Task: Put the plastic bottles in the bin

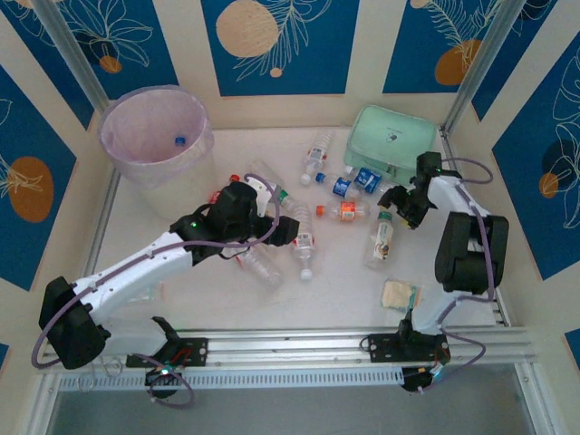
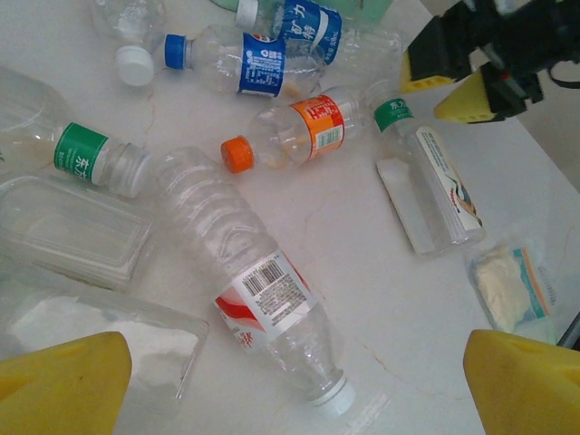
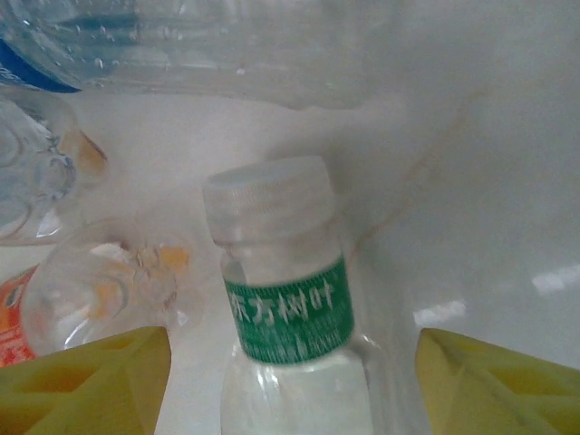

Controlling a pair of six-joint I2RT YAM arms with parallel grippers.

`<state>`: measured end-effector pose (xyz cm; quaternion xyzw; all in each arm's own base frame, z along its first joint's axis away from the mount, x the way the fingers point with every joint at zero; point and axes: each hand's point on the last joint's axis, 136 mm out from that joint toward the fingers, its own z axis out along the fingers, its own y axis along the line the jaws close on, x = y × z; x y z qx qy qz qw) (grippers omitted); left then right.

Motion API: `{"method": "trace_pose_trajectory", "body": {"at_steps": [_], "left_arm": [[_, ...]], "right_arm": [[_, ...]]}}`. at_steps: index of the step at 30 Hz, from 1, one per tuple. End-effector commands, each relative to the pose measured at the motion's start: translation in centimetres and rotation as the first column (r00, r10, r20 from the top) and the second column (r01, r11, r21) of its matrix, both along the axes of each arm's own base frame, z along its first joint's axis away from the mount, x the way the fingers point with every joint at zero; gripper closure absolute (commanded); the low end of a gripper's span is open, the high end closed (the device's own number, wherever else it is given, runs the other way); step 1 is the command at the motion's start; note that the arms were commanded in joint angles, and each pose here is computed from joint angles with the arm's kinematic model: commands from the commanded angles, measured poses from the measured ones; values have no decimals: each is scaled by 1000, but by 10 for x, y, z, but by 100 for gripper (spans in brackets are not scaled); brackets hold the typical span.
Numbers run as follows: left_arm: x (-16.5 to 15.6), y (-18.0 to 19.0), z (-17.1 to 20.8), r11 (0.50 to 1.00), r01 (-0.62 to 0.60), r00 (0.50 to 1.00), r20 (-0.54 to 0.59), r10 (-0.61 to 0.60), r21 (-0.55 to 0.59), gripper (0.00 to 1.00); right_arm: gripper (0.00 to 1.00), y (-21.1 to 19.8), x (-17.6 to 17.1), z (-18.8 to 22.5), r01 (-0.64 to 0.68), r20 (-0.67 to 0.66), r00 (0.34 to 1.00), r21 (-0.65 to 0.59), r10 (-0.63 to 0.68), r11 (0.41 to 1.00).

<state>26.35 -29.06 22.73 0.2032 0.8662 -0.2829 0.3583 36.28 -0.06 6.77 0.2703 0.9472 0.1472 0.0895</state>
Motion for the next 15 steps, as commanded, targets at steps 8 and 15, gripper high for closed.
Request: {"method": "trace_pose_trajectory", "body": {"at_steps": [8, 15], "left_arm": [[-3, 9, 7, 1000, -17, 1000, 5, 17, -23, 6], [-1, 3, 23, 1000, 12, 999, 31, -11, -28, 5]], "right_arm": [[43, 13, 16, -29, -64, -68, 995, 47, 67, 997], [68, 2, 0, 2, -40, -7, 999, 31, 40, 999]]}}
